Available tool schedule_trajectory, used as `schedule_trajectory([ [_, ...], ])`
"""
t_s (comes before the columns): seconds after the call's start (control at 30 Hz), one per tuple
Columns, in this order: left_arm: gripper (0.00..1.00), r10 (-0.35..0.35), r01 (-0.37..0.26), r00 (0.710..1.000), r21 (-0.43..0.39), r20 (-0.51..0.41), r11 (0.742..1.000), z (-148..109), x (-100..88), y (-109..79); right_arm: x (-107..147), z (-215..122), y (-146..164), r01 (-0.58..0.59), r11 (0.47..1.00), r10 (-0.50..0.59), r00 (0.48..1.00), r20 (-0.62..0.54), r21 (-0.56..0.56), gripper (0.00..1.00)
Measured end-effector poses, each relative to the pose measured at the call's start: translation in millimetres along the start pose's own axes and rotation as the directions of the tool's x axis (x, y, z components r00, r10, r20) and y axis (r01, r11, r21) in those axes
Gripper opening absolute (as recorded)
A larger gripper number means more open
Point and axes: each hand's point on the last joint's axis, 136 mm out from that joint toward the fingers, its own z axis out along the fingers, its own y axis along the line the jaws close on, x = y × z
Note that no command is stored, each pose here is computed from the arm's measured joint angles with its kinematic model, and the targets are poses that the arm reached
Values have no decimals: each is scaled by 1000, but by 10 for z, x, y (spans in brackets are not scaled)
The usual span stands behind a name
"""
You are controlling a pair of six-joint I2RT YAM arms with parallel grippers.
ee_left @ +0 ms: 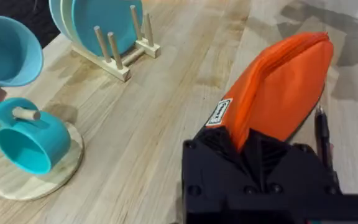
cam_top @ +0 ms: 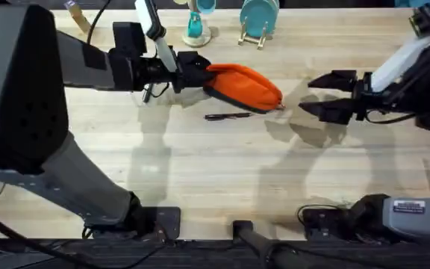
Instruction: Unzip the bag, pick up the pens from the table one at a time and place them inside, then zip the bag closed.
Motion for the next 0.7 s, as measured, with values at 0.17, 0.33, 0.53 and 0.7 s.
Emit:
schedule_trajectory([
  [0.17,43,0,0,1000,0,0,1000,0,0,0,60,110,-51,-24,999,25,997,-72,25,996],
  [0.33,43,0,0,1000,0,0,1000,0,0,0,140,272,-29,-53,998,58,986,-159,37,996],
  [0.53,43,0,0,1000,0,0,1000,0,0,0,199,375,36,-123,991,130,969,-211,44,996],
  [0.7,43,0,0,1000,0,0,1000,0,0,0,222,427,103,-184,982,188,955,-231,40,996],
])
